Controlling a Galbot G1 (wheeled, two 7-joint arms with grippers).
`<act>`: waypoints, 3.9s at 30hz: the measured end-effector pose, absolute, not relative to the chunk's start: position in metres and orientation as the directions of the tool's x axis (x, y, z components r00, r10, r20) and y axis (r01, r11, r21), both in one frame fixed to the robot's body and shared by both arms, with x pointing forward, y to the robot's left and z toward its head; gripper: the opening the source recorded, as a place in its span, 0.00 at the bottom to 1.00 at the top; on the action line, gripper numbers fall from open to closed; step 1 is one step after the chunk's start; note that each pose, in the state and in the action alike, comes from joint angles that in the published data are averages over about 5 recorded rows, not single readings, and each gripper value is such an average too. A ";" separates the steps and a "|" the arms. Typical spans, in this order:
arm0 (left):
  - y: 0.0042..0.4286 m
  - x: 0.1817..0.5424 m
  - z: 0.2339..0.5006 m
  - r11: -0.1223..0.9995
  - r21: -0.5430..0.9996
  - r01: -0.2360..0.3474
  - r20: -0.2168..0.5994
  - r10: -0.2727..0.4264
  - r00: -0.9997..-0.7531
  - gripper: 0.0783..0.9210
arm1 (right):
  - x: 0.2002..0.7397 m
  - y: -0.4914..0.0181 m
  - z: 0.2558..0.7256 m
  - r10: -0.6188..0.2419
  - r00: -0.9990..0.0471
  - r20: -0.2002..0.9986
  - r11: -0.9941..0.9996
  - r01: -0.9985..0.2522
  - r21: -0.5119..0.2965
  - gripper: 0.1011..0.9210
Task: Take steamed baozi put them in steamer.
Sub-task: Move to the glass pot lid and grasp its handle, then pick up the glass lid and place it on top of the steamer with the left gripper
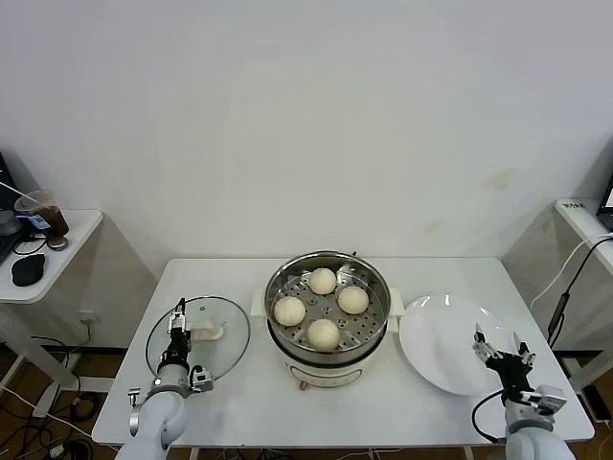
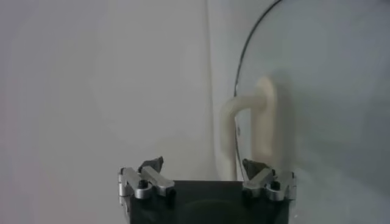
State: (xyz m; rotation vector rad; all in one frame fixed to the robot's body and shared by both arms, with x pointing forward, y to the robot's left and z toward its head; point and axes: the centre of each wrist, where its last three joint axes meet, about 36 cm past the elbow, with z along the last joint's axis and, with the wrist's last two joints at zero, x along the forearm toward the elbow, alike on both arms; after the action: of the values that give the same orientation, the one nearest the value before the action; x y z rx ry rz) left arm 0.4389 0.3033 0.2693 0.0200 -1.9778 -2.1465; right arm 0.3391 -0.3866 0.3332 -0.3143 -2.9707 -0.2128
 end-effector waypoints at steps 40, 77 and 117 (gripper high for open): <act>0.306 0.443 0.273 0.042 0.987 0.153 0.159 -0.254 -0.954 0.11 | 0.344 -0.386 0.327 0.195 -0.968 0.157 0.971 0.214 0.111 0.88; 0.160 0.403 0.458 0.008 1.000 -0.018 -0.013 -0.433 -0.902 0.11 | 0.347 -0.369 0.331 0.176 -0.975 0.133 0.970 0.194 0.145 0.88; -0.014 0.428 0.458 0.125 0.991 0.039 0.041 -0.012 -0.999 0.11 | 0.337 -0.364 0.320 0.201 -0.967 0.159 0.966 0.222 0.130 0.88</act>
State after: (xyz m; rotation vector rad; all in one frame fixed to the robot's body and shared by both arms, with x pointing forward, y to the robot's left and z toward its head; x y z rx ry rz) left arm 0.4275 -0.0141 0.4578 -0.0275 -2.3268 -2.0522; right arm 0.3371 -0.3643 0.3201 -0.3218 -2.9714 -0.2208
